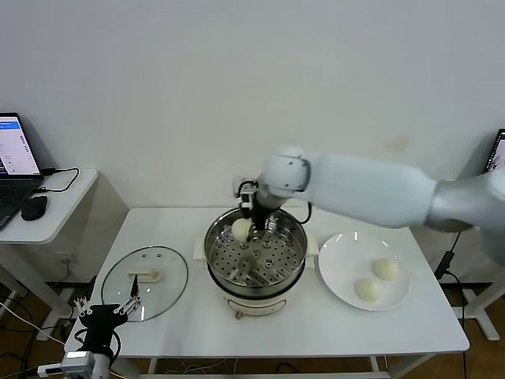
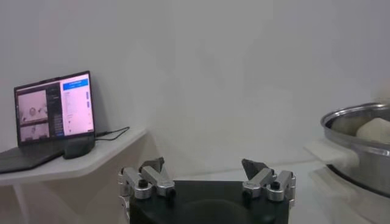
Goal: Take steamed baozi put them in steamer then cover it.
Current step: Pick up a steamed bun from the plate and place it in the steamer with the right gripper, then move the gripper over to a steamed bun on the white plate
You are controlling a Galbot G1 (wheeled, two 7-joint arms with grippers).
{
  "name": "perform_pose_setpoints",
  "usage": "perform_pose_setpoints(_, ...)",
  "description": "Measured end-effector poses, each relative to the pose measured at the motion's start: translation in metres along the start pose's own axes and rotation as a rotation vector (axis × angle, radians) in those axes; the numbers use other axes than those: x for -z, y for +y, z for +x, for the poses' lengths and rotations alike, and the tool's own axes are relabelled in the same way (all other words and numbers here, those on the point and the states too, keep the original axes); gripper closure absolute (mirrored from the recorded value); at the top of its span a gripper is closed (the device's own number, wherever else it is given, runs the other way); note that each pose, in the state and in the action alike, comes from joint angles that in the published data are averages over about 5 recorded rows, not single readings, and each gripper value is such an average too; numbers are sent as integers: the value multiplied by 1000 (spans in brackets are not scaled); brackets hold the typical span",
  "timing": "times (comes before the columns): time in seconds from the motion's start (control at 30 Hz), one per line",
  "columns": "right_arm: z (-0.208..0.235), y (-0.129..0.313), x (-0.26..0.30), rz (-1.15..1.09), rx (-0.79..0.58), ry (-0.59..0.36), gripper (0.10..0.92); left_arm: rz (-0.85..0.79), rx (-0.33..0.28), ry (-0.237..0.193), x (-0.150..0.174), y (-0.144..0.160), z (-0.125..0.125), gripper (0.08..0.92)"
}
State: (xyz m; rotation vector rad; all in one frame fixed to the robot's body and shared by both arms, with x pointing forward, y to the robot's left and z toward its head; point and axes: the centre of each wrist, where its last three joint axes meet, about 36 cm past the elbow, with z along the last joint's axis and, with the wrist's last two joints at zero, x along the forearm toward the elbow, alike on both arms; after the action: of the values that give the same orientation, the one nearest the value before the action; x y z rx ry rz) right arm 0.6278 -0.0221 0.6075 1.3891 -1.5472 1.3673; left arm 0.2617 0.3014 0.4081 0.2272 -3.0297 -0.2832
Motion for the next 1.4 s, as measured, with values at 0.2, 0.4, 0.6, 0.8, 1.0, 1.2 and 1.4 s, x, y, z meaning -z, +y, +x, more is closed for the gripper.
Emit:
perform_pose_setpoints(0.2,-29,3,16,-15,11,2,405,-1,2,4,-3,1,-1,177)
perform_pose_setpoints(0.4,-41,4,24,-20,18,7,303,-2,4,5,-4,1,-2,177)
perform_pose_setpoints(0.6,-32,1,19,-17,28,20,205,0,3,5,-4,0,-2,177)
perform_pose_setpoints(0.8,12,-7,-7,3,30,40,200,-2,-5,-2,-2,0,-3,177)
perform_pose_setpoints(1.0,70,-4,-58,28,31,71,199,-1,-20,-9,1,-3,-3,177)
perform_pose_setpoints(1.2,110,17,-129,45,49,91,200,1,-37,-10,4,-7,0,177)
perform_pose_setpoints(1.4,126,46,-203,41,55,117,199,-2,-39,-8,5,-8,5,177)
